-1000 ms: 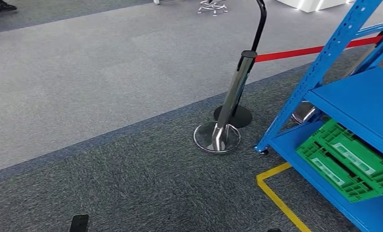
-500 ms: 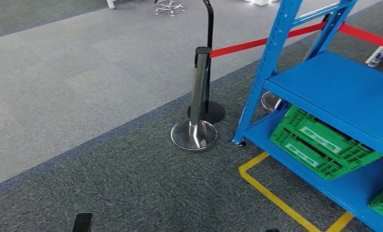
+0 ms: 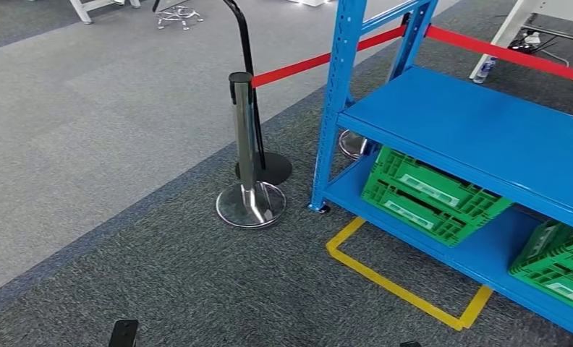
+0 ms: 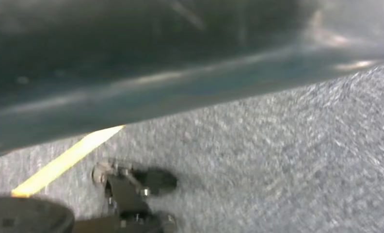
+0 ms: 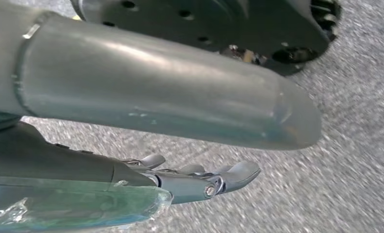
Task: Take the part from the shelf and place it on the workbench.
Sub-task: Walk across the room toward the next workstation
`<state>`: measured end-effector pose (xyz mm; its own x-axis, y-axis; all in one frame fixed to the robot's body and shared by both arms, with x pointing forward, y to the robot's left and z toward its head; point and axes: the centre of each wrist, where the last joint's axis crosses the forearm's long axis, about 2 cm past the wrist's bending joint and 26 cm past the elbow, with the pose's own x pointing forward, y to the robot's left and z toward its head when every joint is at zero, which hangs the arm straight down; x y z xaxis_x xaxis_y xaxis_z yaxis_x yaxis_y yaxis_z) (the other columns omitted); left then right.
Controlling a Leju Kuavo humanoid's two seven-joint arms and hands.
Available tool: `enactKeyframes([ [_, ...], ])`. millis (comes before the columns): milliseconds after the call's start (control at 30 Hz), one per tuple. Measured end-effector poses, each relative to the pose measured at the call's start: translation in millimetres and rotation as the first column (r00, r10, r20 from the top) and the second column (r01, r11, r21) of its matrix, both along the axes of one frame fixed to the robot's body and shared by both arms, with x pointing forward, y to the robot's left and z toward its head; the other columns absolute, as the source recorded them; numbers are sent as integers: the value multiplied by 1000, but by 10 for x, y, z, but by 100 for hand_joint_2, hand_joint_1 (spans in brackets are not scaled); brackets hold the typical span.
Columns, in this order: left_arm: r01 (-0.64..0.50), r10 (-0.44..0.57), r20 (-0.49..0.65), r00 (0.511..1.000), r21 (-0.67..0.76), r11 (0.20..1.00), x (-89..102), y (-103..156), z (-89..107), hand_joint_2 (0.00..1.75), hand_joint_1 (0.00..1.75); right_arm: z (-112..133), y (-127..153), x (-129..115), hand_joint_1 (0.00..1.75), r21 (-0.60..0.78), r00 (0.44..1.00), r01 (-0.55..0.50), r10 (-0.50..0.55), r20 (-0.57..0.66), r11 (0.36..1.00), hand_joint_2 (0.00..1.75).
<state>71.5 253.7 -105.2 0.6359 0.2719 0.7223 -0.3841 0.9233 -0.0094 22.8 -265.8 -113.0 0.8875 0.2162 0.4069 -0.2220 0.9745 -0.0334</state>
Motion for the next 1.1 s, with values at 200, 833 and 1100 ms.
enactKeyframes([
  [200,31,-31,-5,1000,18,999,-24,-4,-4,0,0,2,-3,23,0,1,1000,-3,3,5,1000,0],
  [833,66,-66,-2,998,36,997,-33,4,-6,0,0,2,3,27,0,2,1000,0,0,6,1000,0],
  [1100,76,-76,3,997,39,996,-8,7,-2,0,0,1,-3,11,0,1,1000,5,-5,2,1000,0],
])
